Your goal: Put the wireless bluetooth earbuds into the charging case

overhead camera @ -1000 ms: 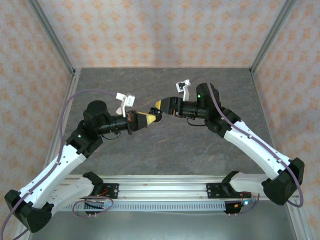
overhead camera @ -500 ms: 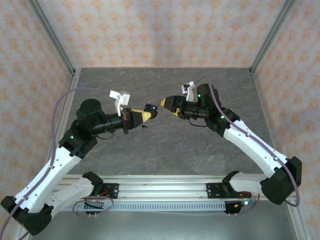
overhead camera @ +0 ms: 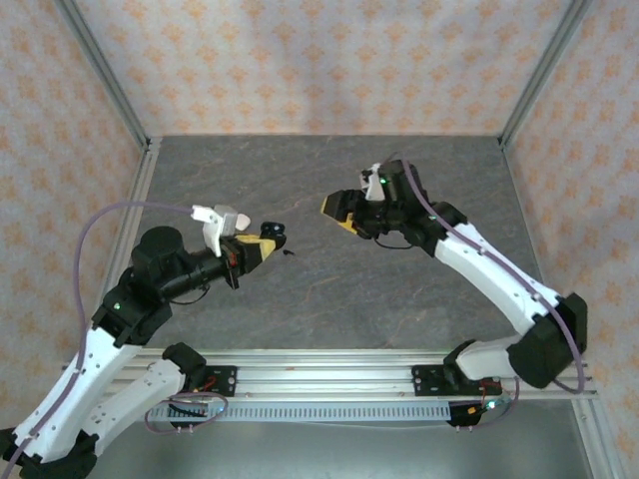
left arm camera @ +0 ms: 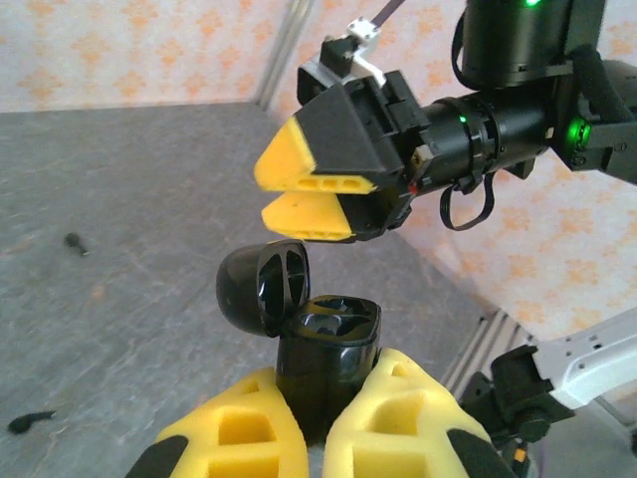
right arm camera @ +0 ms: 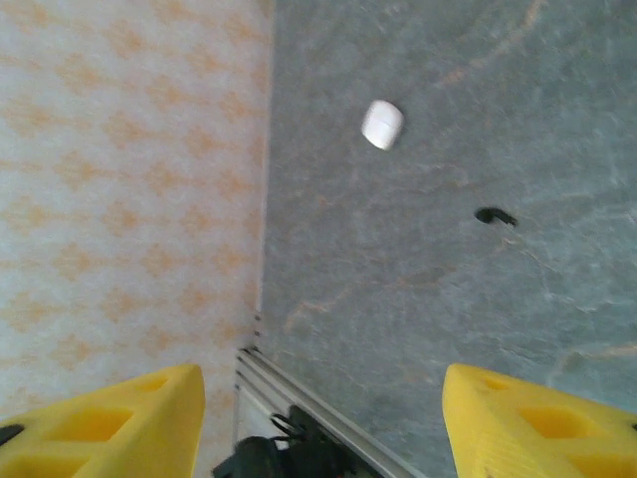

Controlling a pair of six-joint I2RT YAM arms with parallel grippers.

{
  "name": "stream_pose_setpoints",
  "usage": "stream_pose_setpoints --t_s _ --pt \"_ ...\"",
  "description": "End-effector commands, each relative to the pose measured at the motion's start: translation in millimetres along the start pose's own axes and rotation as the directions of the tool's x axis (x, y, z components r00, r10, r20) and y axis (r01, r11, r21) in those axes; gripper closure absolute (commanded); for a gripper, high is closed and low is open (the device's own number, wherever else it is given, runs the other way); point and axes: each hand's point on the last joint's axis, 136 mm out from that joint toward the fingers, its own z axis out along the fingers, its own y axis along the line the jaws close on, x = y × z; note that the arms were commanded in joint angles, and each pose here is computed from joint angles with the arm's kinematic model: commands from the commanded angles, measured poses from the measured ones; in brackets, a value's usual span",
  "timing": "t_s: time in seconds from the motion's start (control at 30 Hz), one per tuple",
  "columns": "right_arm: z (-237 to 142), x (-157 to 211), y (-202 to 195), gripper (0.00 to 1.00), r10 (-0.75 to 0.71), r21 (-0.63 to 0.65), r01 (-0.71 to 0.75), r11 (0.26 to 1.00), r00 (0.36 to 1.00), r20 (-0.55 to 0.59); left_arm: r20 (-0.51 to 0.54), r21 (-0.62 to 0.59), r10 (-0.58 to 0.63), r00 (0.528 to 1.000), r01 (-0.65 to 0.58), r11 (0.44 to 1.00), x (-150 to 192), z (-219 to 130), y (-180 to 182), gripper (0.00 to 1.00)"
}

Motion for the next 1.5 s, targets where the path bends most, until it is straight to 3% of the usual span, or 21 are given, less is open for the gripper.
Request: stream_pose_setpoints --t_s 0.0,0.17,0.4,0.6,1.1,1.47 --pt "21 17 -6 0.35 -0.061 0.066 0.067 0.996 0.993 -0.097 -0.01 -0.095 0.012 1.0 -0.013 0.995 14 -11 17 1.0" --pt "62 34 -15 0.36 -0.112 0.103 0.138 0.985 0.968 -0.226 -0.002 -0.142 -0.005 1.0 0.005 0.99 26 -27 24 1.0" --pt "112 54 -64 0.56 -0.101 0.26 0.216 0.941 0.913 -0.395 -0.004 -0.189 -0.055 0.998 0.053 0.981 44 -42 32 1.0" --pt "137 49 -86 0.67 -0.136 0.388 0.33 0.861 0.883 -0.45 -0.011 -0.19 -0.108 0.994 0.104 0.976 57 -42 35 1.0" --pt "181 31 -96 0.62 -0.234 0.461 0.562 0.686 0.771 -0.592 -0.018 -0.211 -0.171 0.985 0.163 0.964 71 -35 45 1.0" --pt "212 40 -106 0.6 -0.207 0.455 0.53 0.716 0.783 -0.587 -0.029 -0.22 -0.187 0.982 0.176 0.96 76 -33 48 1.0"
